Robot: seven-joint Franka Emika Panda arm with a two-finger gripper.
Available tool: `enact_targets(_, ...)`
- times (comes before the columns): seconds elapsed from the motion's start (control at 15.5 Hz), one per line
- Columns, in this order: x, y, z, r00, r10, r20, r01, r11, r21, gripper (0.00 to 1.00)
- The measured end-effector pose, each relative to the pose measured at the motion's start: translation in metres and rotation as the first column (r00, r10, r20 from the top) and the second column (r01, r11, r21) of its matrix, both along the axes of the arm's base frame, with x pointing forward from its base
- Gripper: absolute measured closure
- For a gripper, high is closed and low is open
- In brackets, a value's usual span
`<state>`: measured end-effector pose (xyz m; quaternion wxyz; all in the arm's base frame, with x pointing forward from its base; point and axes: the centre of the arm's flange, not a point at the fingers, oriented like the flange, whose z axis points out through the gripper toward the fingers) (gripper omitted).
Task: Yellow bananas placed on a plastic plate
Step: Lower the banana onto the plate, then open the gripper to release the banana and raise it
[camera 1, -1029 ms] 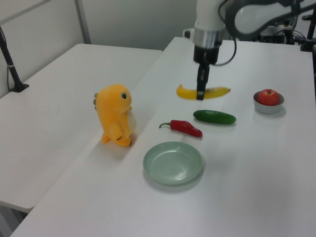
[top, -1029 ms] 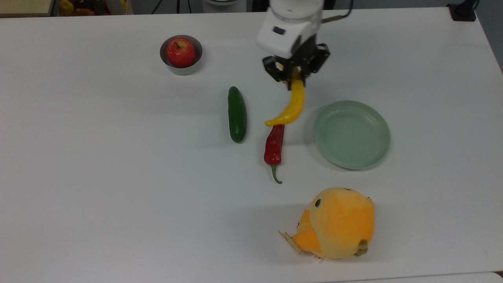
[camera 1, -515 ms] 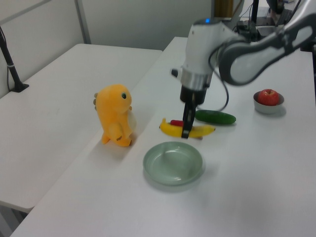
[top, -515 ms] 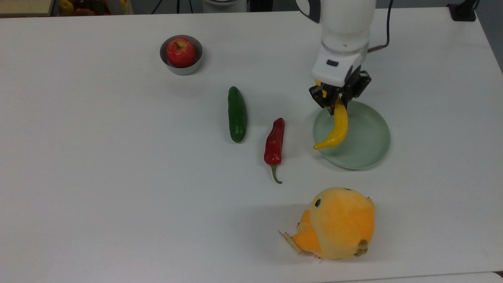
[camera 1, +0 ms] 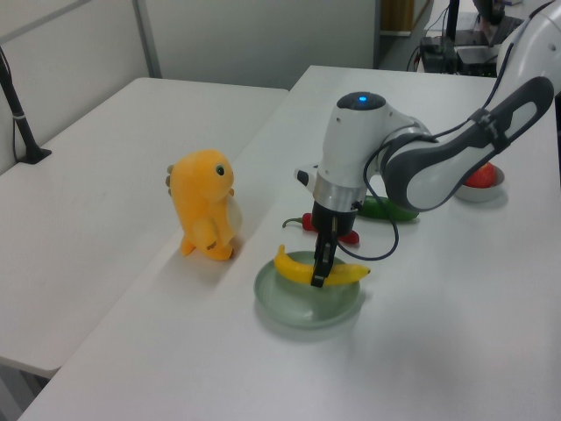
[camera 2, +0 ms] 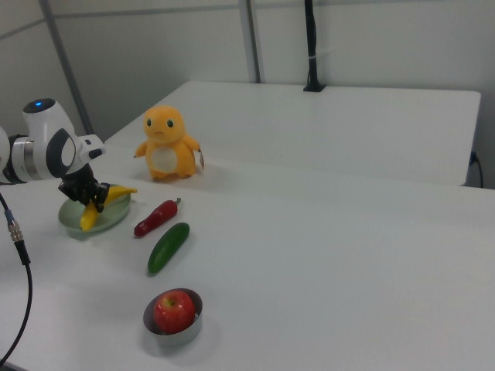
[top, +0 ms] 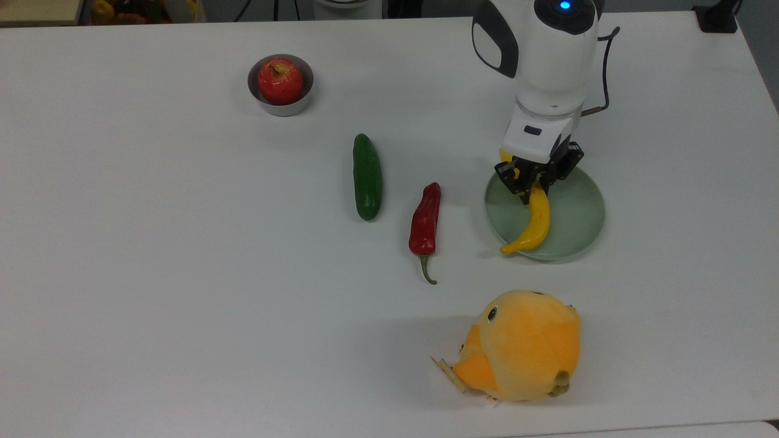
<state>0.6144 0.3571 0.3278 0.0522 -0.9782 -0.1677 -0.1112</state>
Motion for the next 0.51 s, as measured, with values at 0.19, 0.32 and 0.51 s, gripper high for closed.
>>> enact_targets(0.19, 0.0005, 0.0035, -0.0010, 1.000, 0.001, 0.013, -0.001, 1.000, 0.013, 0.68)
enact_targets(0.32, 0.0004, 0.0035, -0.0027, 1.000, 0.000, 0.011, 0.000, 1.000, 0.012, 0.53)
enact_targets(0.51, 0.0004, 0.0035, -0.0037, 1.000, 0.000, 0.010, -0.001, 1.000, 0.011, 0.25)
